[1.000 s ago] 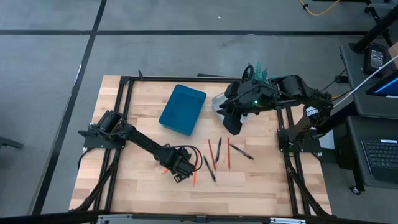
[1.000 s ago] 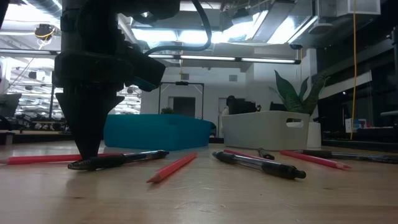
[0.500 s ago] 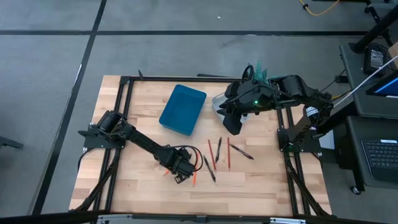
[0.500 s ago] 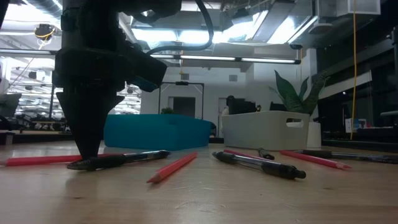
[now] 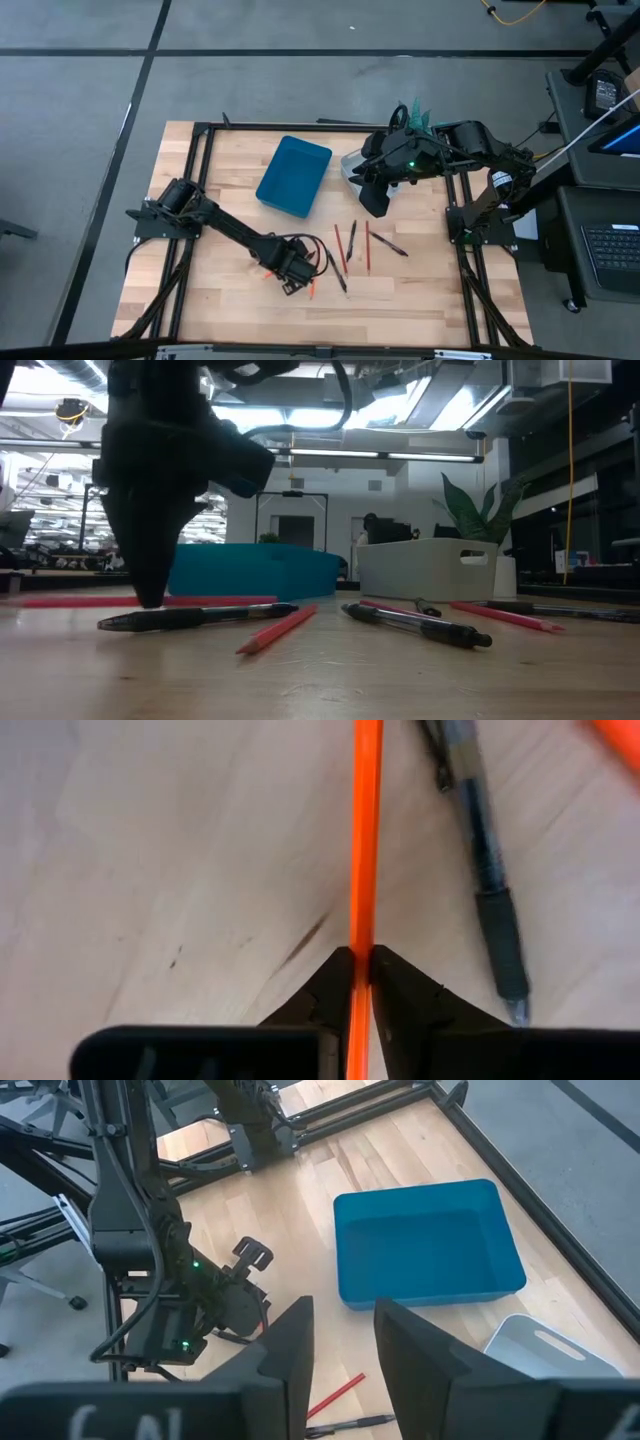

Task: Sort pens & pencils
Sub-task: Put the orange pencil into the blue bin

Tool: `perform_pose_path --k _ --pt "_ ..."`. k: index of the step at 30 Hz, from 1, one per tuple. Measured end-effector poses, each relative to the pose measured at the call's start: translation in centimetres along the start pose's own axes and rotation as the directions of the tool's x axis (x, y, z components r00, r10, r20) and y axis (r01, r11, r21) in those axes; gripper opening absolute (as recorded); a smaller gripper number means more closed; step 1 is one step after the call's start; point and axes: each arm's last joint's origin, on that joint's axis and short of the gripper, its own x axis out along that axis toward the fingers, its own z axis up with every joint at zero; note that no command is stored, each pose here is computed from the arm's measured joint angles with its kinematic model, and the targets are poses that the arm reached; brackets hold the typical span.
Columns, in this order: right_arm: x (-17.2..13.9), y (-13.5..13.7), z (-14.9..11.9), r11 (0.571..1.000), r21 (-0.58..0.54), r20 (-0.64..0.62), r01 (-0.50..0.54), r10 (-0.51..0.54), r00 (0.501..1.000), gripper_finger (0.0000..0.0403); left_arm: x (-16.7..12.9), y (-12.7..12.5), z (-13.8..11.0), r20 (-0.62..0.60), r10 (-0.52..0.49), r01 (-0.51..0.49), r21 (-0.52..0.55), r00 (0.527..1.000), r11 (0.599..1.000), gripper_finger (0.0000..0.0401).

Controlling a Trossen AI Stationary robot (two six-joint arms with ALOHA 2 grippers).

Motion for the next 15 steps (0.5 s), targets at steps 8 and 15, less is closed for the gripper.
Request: perform_pose_path --k 8,15 --pt "0.0 0.0 0.0 1.000 -0.016 0.000 0.001 -0.001 1.000 0.0110 -2.1 -0.2 0.5 0.013 0.054 -0.054 0.004 0.998 0.999 0.0026" --pt "0.0 0.0 0.0 1.000 -0.019 0.000 0.001 -0.001 1.000 0.0110 -5.7 -0.1 1.6 0.064 0.145 -0.147 0.018 0.987 0.989 0.0042"
